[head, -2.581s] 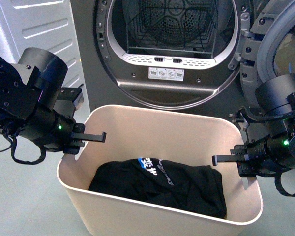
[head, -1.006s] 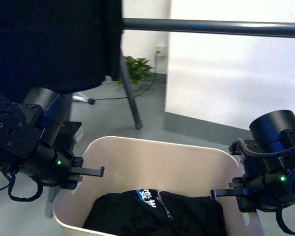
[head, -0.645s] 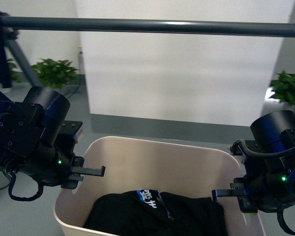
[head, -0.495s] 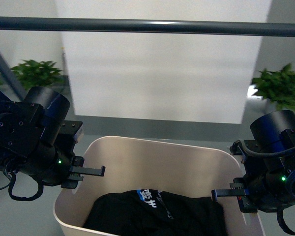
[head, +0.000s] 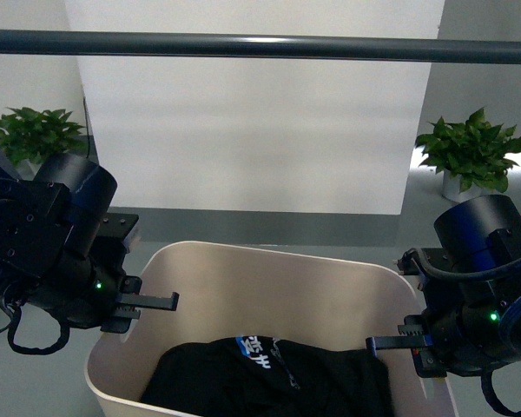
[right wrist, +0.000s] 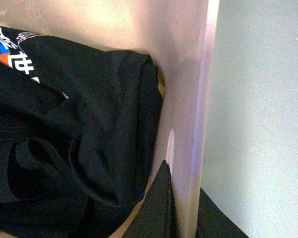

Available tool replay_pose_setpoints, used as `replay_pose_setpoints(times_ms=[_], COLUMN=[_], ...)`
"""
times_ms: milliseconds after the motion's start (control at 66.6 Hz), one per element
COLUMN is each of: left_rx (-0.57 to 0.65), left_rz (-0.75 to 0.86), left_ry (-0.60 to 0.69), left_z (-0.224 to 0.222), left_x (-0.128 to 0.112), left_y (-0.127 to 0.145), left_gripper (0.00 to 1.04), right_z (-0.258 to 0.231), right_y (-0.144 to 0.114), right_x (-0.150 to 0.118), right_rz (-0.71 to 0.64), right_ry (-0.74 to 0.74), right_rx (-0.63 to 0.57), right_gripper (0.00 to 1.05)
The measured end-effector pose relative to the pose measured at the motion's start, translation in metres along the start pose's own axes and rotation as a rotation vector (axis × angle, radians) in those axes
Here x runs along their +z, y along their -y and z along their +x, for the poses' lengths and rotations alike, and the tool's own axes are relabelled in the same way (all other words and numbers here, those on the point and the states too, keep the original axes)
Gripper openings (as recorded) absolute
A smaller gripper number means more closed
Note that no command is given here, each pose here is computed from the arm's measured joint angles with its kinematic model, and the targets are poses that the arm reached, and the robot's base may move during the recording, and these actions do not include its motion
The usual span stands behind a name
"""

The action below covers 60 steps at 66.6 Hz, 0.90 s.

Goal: Move hamper under clothes hanger

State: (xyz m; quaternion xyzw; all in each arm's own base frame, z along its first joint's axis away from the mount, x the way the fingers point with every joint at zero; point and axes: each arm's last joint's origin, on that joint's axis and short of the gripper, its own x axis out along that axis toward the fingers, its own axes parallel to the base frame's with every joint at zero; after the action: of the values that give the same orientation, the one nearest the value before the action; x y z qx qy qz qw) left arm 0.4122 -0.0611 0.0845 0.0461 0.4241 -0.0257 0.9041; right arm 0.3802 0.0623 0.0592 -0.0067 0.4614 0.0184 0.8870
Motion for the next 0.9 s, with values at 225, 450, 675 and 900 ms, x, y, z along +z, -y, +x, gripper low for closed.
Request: replay_pose_setpoints(times_ms=[225,450,675,900], left_rx=[-0.028,0.021,-0.021,-0.010], left_rz=[0.013,-0.012,0.011,0.006], left_ry=[0.000,-0.001,0.000,0.000], left_z=[-0.001,0.000,-0.001,0.000], left_x=[0.000,0.000,0.000,0.000], left_y=[0.008,-0.007,0.006,0.004], left_gripper=[0.04,0.04,0.04,0.04], right_z=[0.000,-0.001,0.000,0.000], right_y=[0.008,-0.008,0.005,0.004], right_x=[0.001,-0.001,0.001,0.000], right_rz=[0.014,-0.010,0.012,0.008], right_ry=[0.002,-0.002,0.001,0.000], right_rx=[-0.027,0.028,-0.019,-0.009], right_gripper=[0.03,0.03,0.03,0.03])
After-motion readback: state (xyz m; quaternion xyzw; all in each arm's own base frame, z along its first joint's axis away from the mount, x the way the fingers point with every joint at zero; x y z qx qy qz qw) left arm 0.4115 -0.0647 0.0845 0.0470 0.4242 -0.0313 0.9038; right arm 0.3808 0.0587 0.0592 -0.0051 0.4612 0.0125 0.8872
